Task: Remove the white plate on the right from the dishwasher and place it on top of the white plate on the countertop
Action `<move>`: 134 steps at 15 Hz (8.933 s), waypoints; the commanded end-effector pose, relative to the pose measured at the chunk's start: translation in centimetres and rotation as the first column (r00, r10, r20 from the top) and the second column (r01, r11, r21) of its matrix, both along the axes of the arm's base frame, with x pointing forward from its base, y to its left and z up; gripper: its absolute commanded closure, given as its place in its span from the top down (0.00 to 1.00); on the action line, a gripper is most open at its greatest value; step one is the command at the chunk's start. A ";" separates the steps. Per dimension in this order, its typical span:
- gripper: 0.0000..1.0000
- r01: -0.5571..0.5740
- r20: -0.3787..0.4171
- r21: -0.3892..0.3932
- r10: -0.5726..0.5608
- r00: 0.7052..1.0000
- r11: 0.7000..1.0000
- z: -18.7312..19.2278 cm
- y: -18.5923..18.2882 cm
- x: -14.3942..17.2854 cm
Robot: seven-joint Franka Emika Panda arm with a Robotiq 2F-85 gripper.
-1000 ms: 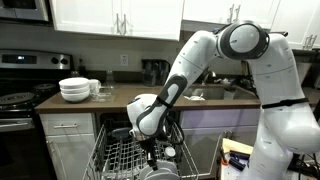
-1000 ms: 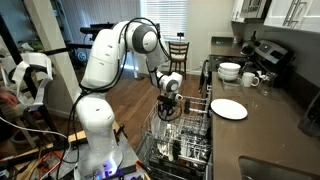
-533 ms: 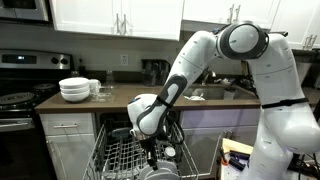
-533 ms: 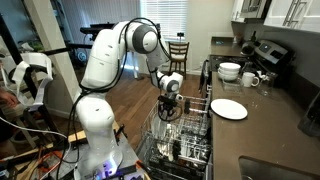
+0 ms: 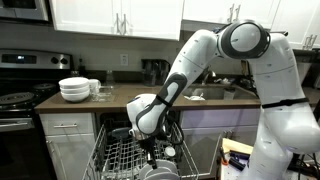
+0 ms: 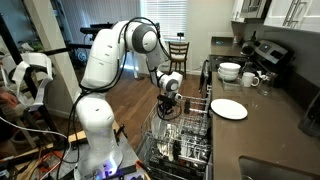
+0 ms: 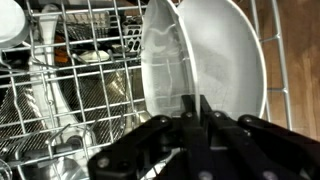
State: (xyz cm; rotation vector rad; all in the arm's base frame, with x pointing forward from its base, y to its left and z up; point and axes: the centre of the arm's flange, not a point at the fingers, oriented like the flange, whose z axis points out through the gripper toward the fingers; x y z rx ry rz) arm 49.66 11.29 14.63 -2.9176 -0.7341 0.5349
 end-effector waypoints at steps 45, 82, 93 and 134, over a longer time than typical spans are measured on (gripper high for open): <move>0.02 -0.046 0.119 -0.277 0.082 0.989 0.960 16.2 4.5 -4.9; 0.02 -0.055 0.303 -0.771 0.440 0.845 0.635 16.9 8.8 -5.8; 0.02 0.187 0.463 -0.855 0.548 0.697 0.484 18.3 10.2 -8.2; 0.07 0.287 0.565 -0.803 0.514 0.645 0.522 17.7 5.1 -6.9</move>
